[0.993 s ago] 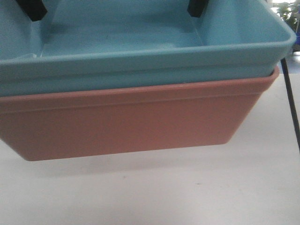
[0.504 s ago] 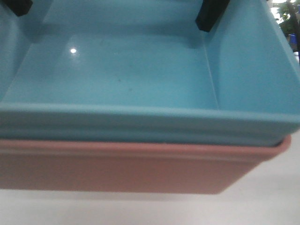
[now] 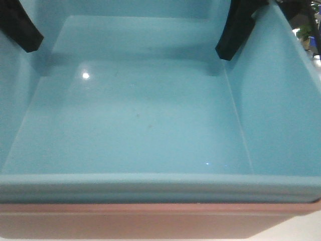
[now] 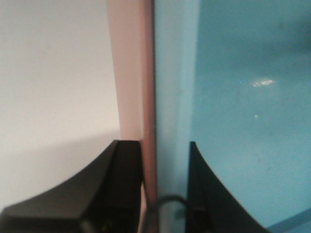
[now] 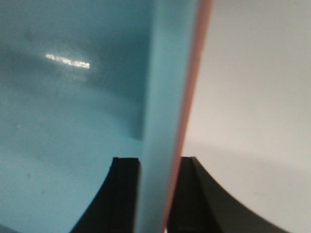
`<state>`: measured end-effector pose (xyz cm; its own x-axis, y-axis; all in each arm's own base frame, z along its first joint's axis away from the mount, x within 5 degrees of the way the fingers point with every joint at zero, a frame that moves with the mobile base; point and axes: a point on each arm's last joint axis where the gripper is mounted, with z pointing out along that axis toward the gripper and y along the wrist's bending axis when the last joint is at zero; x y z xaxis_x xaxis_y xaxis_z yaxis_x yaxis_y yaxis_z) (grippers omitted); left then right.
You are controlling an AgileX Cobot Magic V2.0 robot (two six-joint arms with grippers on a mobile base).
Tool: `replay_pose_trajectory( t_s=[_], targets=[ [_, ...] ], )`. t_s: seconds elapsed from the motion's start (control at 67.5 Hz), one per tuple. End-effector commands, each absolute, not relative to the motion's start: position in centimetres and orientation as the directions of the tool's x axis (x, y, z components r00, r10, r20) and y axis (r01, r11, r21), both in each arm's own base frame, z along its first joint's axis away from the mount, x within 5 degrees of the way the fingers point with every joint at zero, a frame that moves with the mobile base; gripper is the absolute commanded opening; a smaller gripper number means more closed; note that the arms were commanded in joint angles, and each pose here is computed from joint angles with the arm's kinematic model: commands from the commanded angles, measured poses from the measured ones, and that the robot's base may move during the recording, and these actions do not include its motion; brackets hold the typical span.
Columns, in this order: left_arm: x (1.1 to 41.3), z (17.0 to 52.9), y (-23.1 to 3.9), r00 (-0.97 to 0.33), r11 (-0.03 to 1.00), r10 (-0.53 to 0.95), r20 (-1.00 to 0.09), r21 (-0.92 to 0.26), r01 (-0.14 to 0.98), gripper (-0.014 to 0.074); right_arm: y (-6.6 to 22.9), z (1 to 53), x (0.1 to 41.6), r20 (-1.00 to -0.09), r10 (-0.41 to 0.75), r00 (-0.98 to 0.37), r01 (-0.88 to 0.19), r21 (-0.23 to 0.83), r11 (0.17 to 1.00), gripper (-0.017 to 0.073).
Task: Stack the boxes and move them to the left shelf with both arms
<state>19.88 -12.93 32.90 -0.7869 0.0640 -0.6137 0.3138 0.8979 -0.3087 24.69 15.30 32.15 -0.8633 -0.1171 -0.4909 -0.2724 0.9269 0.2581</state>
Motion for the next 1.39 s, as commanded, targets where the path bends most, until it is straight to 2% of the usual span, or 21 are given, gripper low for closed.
replay_pose_trajectory(
  t_s=[0.0,0.282,1.379],
  targets=[
    [20.1,35.1,-13.5,-0.711,0.865,0.012,-0.703,-0.35,0.361,-0.0001,15.0,33.5,25.7,-0.596,-0.119,-0.794,-0.308,0.225,0.924,0.0058],
    [21.1,33.6,-14.1,-0.751,0.876,0.038,-0.66,-0.339,0.343,-0.0001,15.3,32.7,26.1,-0.57,-0.116,-0.813,-0.299,0.238,0.924,0.0058],
    [21.1,33.6,-14.1,-0.753,0.877,0.04,-0.657,-0.339,0.342,-0.0002,15.3,32.6,25.9,-0.547,-0.127,-0.828,-0.295,0.232,0.927,0.0058]
  ],
)
